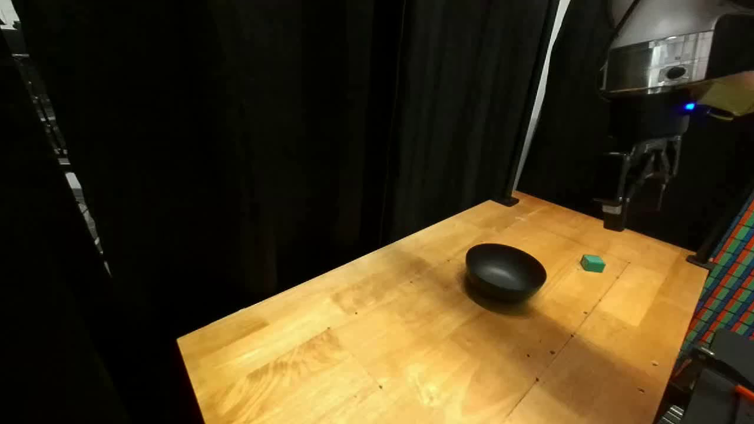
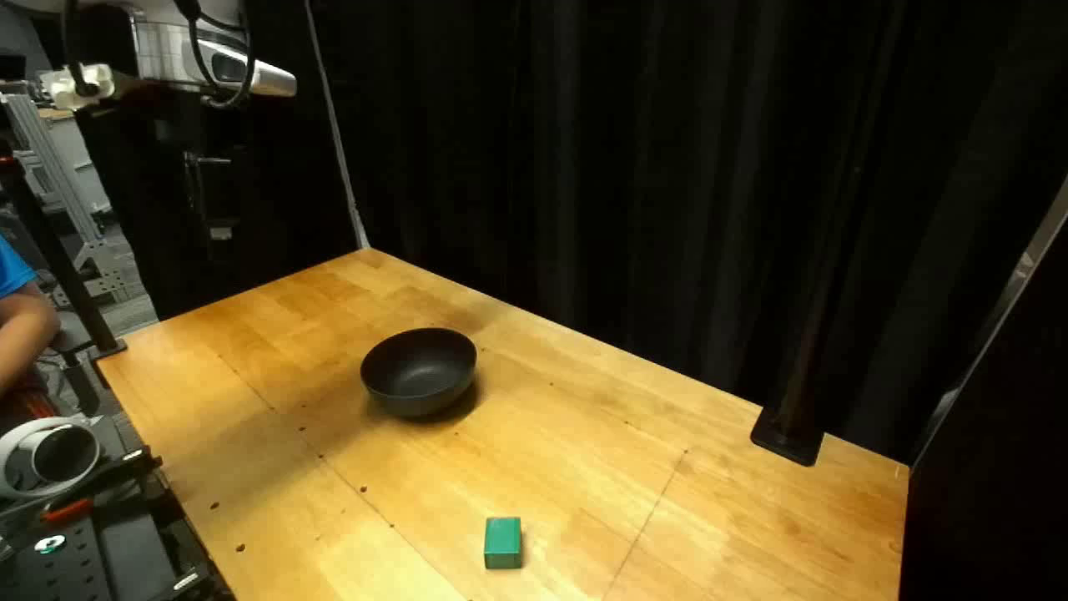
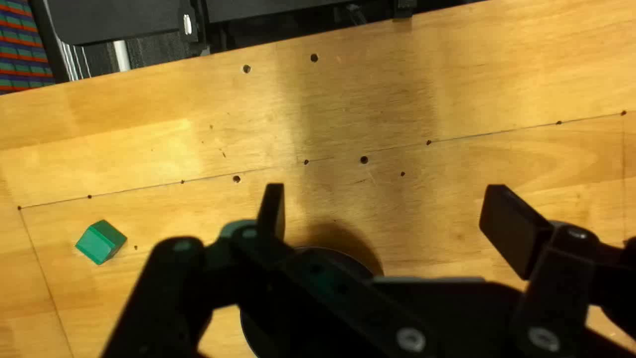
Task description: Put the green cube in the black bowl
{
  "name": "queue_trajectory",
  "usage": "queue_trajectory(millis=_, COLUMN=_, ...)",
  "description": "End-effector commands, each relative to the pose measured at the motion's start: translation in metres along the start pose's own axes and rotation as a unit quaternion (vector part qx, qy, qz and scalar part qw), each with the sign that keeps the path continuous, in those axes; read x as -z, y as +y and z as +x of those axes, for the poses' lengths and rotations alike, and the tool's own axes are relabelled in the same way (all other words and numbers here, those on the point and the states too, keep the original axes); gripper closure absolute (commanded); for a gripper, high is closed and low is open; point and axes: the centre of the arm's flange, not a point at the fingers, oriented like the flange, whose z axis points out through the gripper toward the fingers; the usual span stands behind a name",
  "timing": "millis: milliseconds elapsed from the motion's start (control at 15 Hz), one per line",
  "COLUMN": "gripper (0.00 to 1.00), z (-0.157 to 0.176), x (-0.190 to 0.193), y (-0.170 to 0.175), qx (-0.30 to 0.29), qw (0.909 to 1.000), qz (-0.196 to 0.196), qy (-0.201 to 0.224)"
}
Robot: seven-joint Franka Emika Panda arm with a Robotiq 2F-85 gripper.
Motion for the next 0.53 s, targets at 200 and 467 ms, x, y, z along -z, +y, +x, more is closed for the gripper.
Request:
queue_trajectory(millis=200, gripper=0.00, z=0.0010, x=0.0039, y=-0.0004, qx=0.000, qw=1.0000, qz=0.001, qy=0.004)
queue_trajectory(millis=467, gripper=0.00, z=0.0010, x=0.0039, y=-0.0004, qx=0.000, qw=1.0000, qz=0.001, qy=0.004)
